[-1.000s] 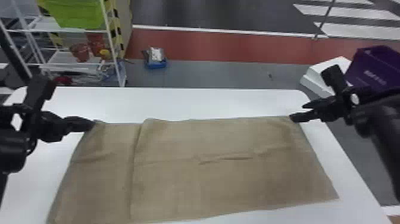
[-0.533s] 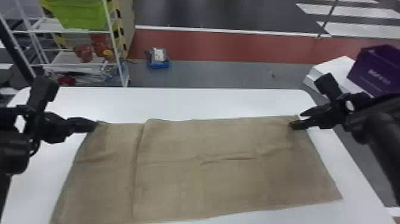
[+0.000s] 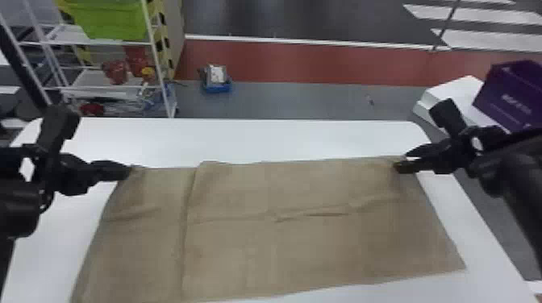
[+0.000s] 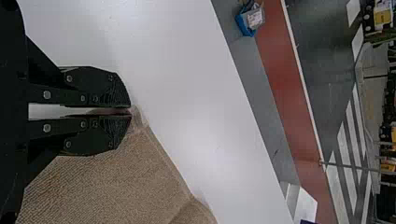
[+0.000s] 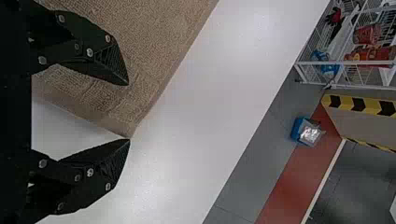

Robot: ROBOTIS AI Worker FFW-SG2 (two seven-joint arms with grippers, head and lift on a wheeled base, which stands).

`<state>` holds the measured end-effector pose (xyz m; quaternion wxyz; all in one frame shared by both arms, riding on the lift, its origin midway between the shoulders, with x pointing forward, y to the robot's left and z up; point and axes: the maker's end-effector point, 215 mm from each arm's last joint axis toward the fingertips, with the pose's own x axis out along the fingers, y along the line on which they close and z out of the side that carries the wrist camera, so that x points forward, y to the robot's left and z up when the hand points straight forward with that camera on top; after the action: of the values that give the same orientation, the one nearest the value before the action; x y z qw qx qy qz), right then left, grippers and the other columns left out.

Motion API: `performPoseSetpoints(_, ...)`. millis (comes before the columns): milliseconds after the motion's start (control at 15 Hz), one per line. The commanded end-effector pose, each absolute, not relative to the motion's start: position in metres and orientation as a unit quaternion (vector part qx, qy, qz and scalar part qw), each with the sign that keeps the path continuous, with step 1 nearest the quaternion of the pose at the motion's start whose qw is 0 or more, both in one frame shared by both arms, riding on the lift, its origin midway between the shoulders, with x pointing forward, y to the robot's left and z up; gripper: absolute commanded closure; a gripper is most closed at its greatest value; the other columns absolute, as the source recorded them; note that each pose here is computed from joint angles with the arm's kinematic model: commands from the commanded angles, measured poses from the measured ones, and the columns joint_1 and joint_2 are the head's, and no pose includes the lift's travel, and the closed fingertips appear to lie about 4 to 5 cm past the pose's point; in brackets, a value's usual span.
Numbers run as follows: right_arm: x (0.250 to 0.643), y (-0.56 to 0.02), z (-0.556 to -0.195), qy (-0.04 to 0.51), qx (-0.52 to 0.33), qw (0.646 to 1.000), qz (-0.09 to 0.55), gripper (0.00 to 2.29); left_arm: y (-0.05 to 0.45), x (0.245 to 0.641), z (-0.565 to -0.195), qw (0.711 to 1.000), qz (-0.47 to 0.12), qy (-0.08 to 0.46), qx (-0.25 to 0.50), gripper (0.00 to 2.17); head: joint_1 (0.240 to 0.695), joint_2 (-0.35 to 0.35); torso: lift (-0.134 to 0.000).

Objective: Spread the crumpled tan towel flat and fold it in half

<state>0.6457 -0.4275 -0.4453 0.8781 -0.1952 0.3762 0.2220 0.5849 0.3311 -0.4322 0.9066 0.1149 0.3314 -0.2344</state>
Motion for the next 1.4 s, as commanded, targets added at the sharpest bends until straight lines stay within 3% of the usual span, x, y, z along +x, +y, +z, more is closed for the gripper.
performPoseSetpoints(0, 0.644, -0.43, -0.444, 0.376, -0.193, 0.879, 0.223, 0.69, 0.331, 0.585, -0.433, 0.907, -0.233, 0.332, 0.116, 1.07, 0.695, -0.085, -0.124)
performPoseSetpoints(467, 0.643, -0.432, -0.438, 0.37, -0.184, 0.881, 0.23, 1.21, 0.332, 0.588, -0.43, 0.908, -0.233, 0.326, 0.125, 1.07, 0.695, -0.089, -0.124)
performPoseSetpoints(1067, 0.619, -0.446, -0.389, 0.313, -0.132, 0.909, 0.241, 1.21, 0.329, 0.588, -0.394, 0.921, -0.233, 0.284, 0.129, 1.07, 0.695, -0.091, -0.124)
performPoseSetpoints(1133, 0.613, -0.453, -0.387, 0.311, -0.132, 0.91, 0.24, 1.21, 0.335, 0.587, -0.388, 0.924, -0.227, 0.278, 0.129, 1.11, 0.695, -0.094, -0.124)
performPoseSetpoints(1200, 0.609, -0.454, -0.386, 0.307, -0.136, 0.909, 0.246, 1.21, 0.337, 0.586, -0.381, 0.927, -0.223, 0.271, 0.129, 1.3, 0.695, -0.098, -0.124)
performPoseSetpoints(1333, 0.595, -0.471, -0.383, 0.299, -0.138, 0.913, 0.24, 1.21, 0.34, 0.579, -0.375, 0.932, -0.219, 0.263, 0.122, 1.33, 0.695, -0.107, -0.124)
